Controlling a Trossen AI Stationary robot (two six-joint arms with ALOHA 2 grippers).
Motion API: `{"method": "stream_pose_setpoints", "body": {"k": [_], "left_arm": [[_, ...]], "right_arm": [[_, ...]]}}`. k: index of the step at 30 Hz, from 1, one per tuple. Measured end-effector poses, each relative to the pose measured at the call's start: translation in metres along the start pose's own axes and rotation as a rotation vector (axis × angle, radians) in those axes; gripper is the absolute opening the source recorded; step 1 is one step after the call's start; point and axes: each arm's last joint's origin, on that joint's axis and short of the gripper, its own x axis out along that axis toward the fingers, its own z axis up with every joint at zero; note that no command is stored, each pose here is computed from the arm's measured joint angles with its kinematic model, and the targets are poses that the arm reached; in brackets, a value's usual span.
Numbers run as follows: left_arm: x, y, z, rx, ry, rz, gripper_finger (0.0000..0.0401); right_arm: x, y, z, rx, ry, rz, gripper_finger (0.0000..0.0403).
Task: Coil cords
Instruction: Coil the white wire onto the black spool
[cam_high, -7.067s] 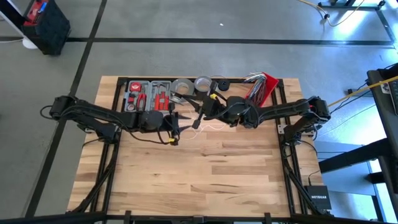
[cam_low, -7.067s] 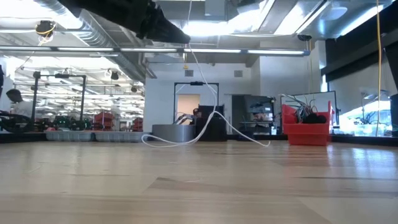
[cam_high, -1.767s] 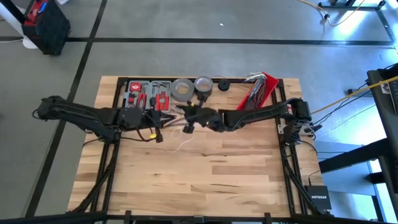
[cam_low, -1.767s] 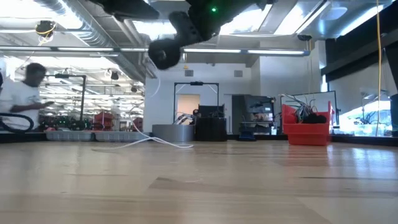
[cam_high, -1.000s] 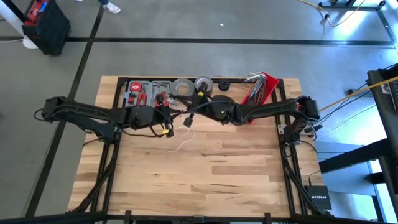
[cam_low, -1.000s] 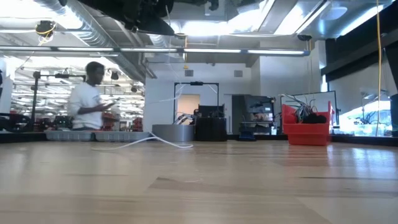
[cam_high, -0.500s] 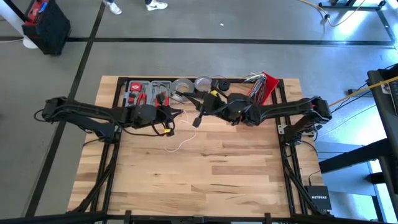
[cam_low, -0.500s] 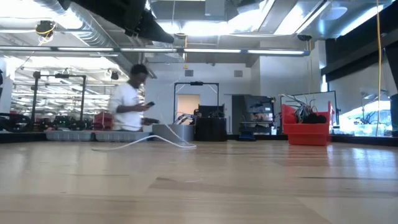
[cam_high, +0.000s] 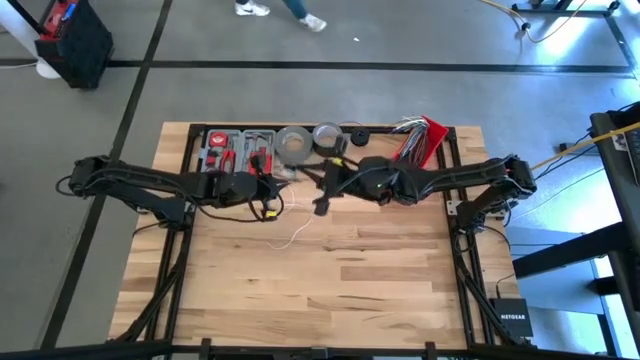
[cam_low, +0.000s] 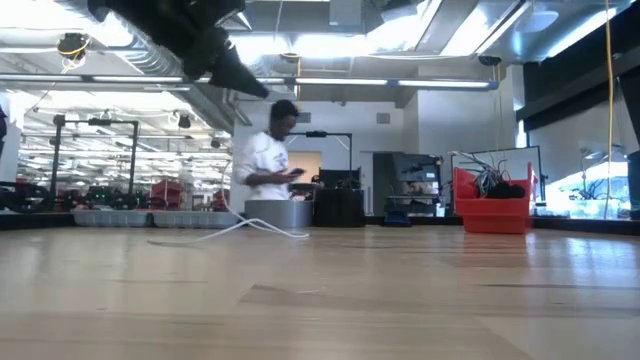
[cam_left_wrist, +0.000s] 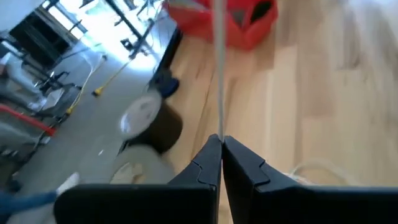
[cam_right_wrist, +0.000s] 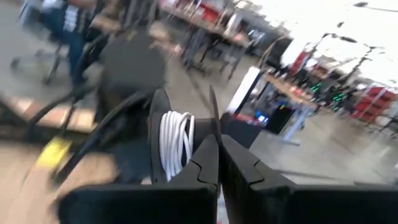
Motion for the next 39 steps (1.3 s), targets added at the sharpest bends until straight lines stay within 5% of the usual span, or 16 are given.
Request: {"method": "stream_pose_setpoints", "body": {"k": [9,18,24,30,39], "left_arm": [[-0.031,0.019,0.000,-0.078,-0.027,0.046,0.0005],[-0.052,0.023,0.004,-0.147,-0.101,0.019,0.0005],[-0.051,0.012,0.016,-0.179,-0.202,-0.077,0.0005],[-0.038,-0.002,0.023,-0.160,-0.237,-0.116,0.0005],[-0.015,-0.015,0.028,-0.144,-0.259,-0.106,0.0005]], "right_arm": [[-0.002,0.018,-0.038,-0.093,0.347,0.130,0.0005],[0.013,0.034,-0.078,-0.216,0.577,0.001,0.0005],[0.037,0.033,-0.096,-0.205,0.561,-0.125,0.0005],[0.056,0.023,-0.107,-0.123,0.488,-0.112,0.0005],[0.066,0.012,-0.089,0.001,0.254,-0.106,0.0005]]}}
